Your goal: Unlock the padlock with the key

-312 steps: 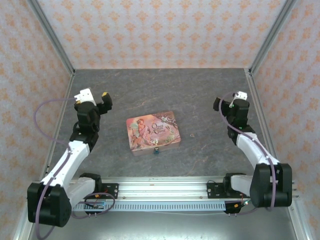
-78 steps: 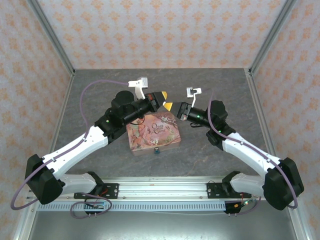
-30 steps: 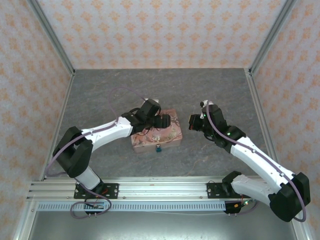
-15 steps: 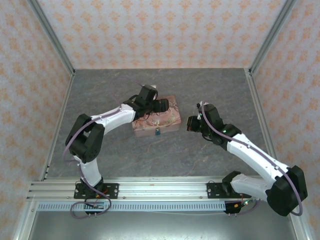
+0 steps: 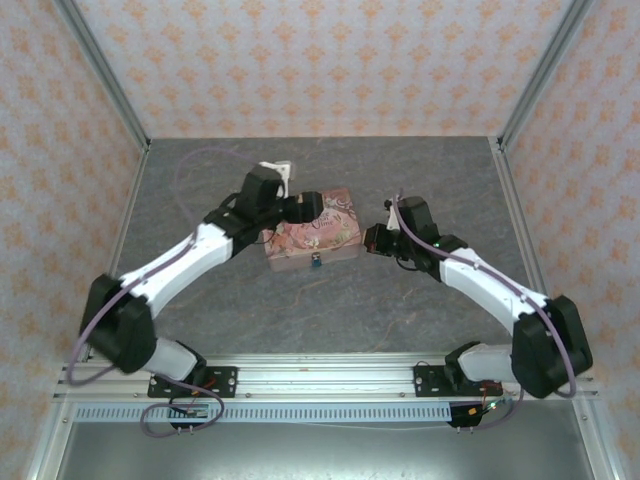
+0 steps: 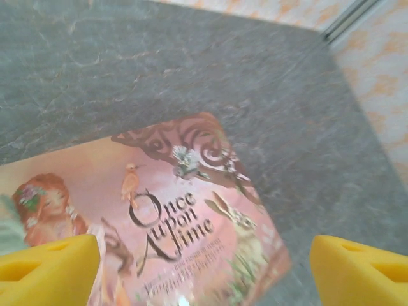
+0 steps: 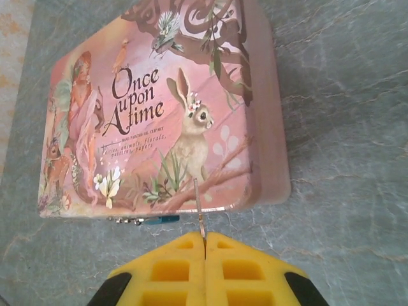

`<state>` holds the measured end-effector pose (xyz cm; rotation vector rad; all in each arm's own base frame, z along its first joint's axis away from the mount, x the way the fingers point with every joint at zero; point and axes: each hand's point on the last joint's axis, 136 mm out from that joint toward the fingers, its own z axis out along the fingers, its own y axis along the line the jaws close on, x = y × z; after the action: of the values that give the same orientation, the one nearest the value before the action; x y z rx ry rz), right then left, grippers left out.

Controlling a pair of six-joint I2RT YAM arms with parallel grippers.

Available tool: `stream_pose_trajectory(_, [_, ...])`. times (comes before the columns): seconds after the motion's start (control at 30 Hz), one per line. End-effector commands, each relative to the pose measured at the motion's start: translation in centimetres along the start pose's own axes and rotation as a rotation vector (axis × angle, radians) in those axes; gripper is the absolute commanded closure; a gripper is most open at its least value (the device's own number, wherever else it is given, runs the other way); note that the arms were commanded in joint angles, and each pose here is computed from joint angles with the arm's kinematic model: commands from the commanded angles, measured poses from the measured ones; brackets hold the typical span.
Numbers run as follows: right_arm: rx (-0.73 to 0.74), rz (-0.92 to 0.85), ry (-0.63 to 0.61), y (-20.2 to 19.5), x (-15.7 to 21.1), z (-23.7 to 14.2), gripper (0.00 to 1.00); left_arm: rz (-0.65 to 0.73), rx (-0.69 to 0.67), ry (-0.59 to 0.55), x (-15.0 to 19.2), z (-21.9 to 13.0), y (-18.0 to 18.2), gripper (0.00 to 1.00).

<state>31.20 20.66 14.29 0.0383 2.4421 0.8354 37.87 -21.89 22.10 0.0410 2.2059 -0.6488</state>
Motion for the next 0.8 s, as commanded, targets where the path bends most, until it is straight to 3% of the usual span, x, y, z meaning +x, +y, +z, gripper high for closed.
stream_pose_trajectory(0.0, [-0.134, -0.025, -0.003, 3.4, -2.2, 1.0, 1.00, -0.030, 0.038, 0.050, 3.8, -1.6, 0.4, 0.14])
stream_pose_trajectory(0.17, [-0.166, -0.001, 0.041, 4.3, -3.5, 4.0, 1.00, -0.050, 0.107, 0.061, 8.8, -3.4, -0.3, 0.19])
stream_pose_trajectory(0.37, [-0.192, 0.029, 0.072, 4.7, -4.4, 7.0, 1.00, -0.105, 0.144, 0.089, 12.7, -2.2, -0.3, 0.21])
stream_pose_trajectory(0.77, [-0.023, 0.042, 0.156, 0.8, -2.0, 10.0, 1.00, -0.068, 0.066, 0.040, 14.8, 2.7, 0.6, 0.20])
